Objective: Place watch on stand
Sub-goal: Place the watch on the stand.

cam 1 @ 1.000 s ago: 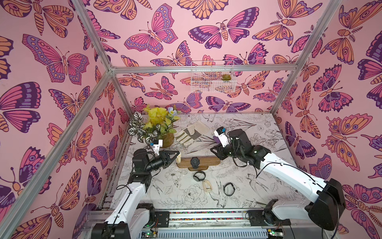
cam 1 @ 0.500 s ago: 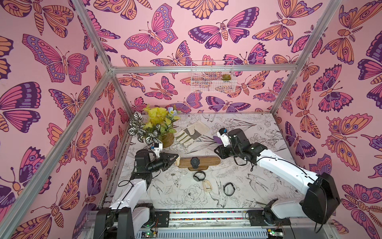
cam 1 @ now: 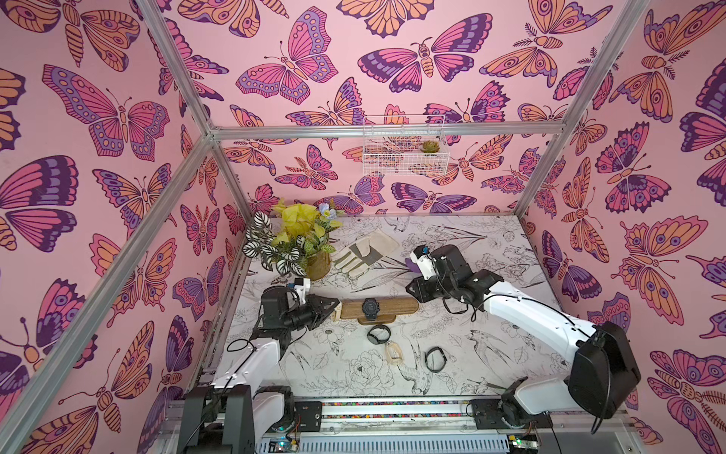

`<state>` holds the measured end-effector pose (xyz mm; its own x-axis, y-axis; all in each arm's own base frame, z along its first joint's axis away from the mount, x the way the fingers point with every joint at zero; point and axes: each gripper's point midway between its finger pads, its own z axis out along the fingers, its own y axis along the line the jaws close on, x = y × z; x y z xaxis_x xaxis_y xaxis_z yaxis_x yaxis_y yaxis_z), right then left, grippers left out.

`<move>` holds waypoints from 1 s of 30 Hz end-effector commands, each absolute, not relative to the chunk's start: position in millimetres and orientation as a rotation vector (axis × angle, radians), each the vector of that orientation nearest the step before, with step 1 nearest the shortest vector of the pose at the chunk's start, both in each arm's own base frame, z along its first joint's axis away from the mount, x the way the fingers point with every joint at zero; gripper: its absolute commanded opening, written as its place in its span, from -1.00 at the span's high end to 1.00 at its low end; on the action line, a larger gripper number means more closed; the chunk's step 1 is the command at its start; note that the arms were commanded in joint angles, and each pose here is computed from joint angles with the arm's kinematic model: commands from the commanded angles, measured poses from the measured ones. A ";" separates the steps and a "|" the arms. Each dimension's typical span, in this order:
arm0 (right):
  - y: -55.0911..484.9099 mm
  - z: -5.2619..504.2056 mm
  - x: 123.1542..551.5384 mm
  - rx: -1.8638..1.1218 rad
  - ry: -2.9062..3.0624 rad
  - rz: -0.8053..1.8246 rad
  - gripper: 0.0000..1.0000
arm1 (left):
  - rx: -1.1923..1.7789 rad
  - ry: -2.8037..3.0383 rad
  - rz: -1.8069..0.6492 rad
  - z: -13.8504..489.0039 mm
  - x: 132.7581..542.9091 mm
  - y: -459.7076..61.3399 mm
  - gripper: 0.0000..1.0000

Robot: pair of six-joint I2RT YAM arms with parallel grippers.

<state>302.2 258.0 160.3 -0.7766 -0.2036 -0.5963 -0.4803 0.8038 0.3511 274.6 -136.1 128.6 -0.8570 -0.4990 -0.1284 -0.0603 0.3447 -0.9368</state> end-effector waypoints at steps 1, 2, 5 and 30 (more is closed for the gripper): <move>259.2 161.7 300.7 -0.497 2.465 0.696 0.43 | -0.435 2.229 -1.491 129.9 279.5 -140.0 0.68; 259.4 161.7 300.6 -0.498 2.465 0.698 0.43 | -0.433 2.235 -1.487 128.6 280.0 -141.2 0.68; 260.3 162.1 301.2 -0.499 2.465 0.701 0.43 | -0.420 2.254 -1.476 124.9 282.6 -145.0 0.68; 259.5 144.2 298.1 -0.514 2.511 0.690 0.49 | -0.382 2.367 -1.446 101.0 287.2 -167.7 0.70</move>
<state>298.8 264.3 147.0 -0.8011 -0.2214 -0.5561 -0.4821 0.7892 0.3804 288.9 -167.5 106.0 -0.9034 -0.4073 -0.1339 -0.0600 0.4293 -0.9011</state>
